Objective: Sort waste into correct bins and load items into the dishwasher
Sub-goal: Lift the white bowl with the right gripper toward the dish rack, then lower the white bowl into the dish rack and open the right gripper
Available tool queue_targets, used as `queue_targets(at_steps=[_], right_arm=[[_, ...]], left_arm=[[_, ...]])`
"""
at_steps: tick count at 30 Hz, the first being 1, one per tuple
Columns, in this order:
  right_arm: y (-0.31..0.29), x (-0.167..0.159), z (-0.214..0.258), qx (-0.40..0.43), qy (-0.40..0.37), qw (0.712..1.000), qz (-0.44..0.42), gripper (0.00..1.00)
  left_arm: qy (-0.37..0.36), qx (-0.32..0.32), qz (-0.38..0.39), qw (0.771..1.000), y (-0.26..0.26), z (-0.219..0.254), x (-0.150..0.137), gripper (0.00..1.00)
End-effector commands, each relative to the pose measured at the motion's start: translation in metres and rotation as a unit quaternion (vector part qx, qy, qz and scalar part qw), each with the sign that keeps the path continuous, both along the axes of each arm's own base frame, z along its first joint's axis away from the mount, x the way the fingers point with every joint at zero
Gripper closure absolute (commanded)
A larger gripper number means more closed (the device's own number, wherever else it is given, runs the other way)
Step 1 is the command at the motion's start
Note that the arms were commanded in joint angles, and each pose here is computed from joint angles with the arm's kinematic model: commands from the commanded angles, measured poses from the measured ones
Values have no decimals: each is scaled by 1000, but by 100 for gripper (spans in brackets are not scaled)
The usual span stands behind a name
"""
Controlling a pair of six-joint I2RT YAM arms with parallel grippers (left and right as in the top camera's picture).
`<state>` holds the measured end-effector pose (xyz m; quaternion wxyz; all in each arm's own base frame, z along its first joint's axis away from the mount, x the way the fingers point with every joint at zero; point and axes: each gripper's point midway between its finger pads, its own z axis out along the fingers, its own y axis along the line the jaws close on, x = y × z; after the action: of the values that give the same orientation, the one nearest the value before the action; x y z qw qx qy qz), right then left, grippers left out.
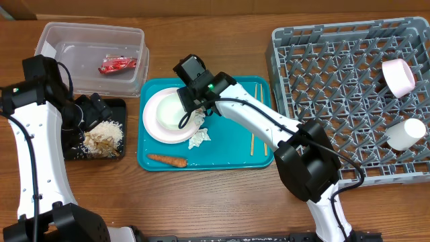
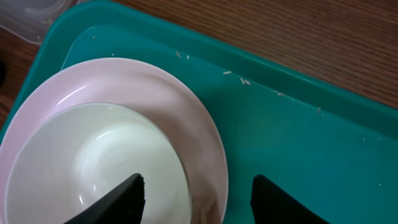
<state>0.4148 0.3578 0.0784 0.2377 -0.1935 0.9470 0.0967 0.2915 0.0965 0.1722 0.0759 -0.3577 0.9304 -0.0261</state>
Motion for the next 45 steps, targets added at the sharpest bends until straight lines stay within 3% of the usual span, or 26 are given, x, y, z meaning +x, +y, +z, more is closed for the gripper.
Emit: queue_targets(at_steps=[1,4,6,17,20,25,29,34,38,42,45], right_arm=[[6,-6,-12,6,19,1000,12,48],[10,-7,-17,9,22,1000,17,59],[12,-6,-16,12,19,1000,17,62],[8,-25,-38,-5,52,998,27,61],[10,-23,-37,-1,47,999,27,67],[9,-24,-38,-3,49,998,27,93],[12,-19,-30,6,39,999,27,96],[6,19,57,56,-36,998,0,96],[-52,50,161,57,-137,986,-75,96],[-140,60,201,-28,-189,970,-154,96],[-229,63,207,-146,-202,934,-255,96]], left_arm=[[-12,-1,6,1000,0,6,3,0],[-11,-1,6,1000,0,6,3,0],[-11,-1,6,1000,0,6,3,0],[-11,-1,6,1000,0,6,3,0],[-10,-1,6,1000,-1,6,3,0],[-11,-1,6,1000,-1,6,3,0],[-11,-1,6,1000,-1,6,3,0],[-11,-1,6,1000,0,6,3,0],[-11,-1,6,1000,0,6,3,0],[-13,0,6,1000,0,6,4,0],[-16,1,6,1000,0,6,5,0]])
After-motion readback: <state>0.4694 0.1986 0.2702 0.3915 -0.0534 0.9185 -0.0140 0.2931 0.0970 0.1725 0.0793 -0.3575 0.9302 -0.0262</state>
